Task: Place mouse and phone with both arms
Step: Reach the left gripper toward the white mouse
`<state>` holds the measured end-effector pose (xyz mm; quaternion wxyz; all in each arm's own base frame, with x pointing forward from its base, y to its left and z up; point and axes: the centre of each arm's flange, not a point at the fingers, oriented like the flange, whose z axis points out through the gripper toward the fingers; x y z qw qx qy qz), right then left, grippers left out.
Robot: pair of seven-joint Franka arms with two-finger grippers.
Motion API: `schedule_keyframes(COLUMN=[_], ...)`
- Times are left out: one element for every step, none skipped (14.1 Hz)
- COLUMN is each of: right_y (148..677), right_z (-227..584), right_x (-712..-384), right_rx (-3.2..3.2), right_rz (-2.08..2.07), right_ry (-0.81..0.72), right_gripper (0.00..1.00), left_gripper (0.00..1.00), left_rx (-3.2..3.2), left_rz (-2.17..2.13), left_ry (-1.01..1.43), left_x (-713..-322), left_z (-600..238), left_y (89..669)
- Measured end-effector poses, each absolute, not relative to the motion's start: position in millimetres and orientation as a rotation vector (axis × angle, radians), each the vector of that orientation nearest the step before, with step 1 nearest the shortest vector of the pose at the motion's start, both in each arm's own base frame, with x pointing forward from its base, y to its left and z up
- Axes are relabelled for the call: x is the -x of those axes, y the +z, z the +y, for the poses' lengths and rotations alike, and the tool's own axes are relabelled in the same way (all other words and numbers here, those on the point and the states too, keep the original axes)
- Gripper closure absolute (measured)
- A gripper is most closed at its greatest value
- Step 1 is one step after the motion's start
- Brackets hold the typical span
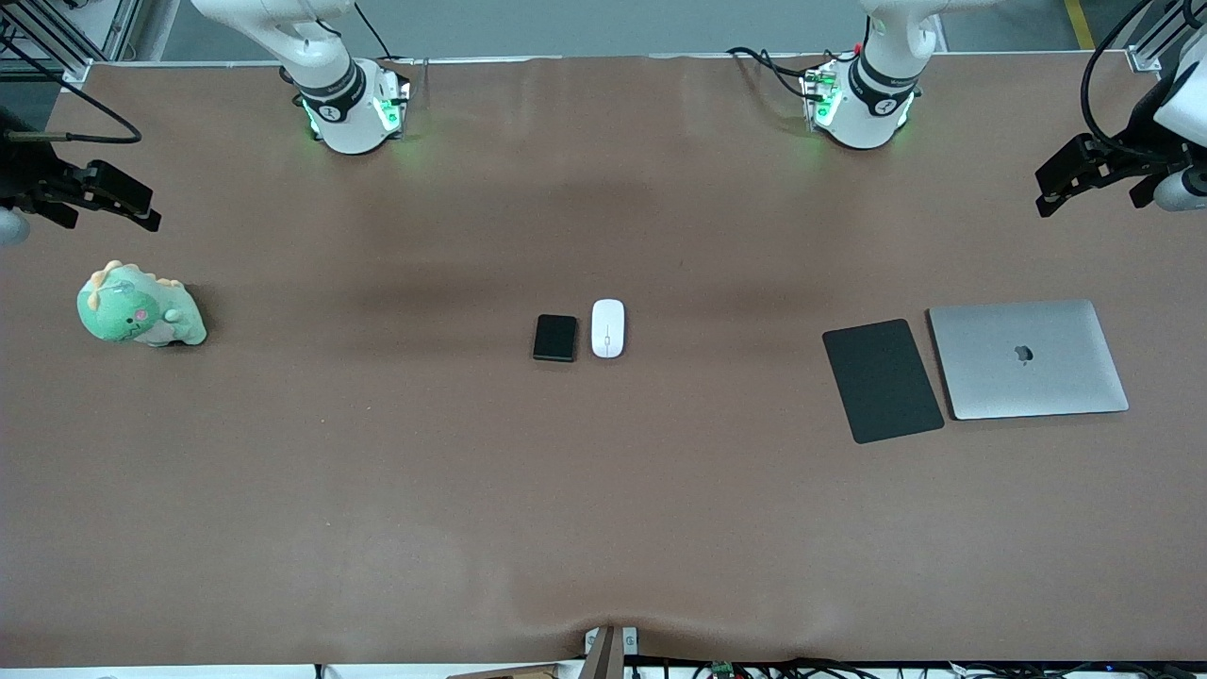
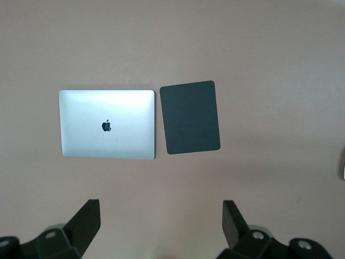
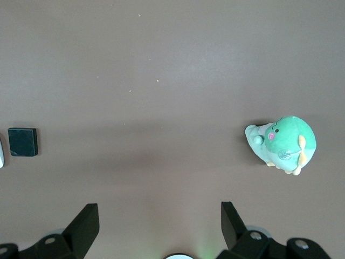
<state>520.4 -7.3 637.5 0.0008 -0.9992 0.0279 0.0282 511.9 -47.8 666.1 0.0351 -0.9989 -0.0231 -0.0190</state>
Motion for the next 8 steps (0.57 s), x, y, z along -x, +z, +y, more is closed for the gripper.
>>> schedule_keyframes(right_y=[637, 636, 635, 633, 630, 628, 625, 622], right_z=[-7, -7, -7, -7, -7, -9, -10, -11], right_x=[-521, -521, -522, -523, -524, -525, -526, -528], right_rx=[3.138, 3.138, 3.138, 3.138, 3.137, 3.137, 3.137, 3.136], right_rz=[0.088, 0.087, 0.085, 0.085, 0.088, 0.092, 0.095, 0.098], right_ry=[0.091, 0.093, 0.098, 0.103, 0.11, 0.118, 0.126, 0.137], right_gripper=[0.0, 0.0, 0.0, 0.0, 0.0, 0.0, 0.0, 0.0], left_gripper=[0.0, 0.0, 0.0, 0.0, 0.0, 0.0, 0.0, 0.0], left_rx=[3.07, 3.07, 3.07, 3.071, 3.076, 3.09, 3.112, 3.133], left_rz=[-0.071, -0.07, -0.07, -0.069, -0.064, -0.055, -0.041, -0.013], left_ry=[-0.058, -0.058, -0.058, -0.058, -0.054, -0.044, -0.026, -0.001], left_x=[-512, -512, -512, -512, -512, -513, -515, -517], left_z=[-48, -48, -48, -49, -50, -54, -61, -71], left_y=[666, 666, 666, 666, 665, 663, 659, 652])
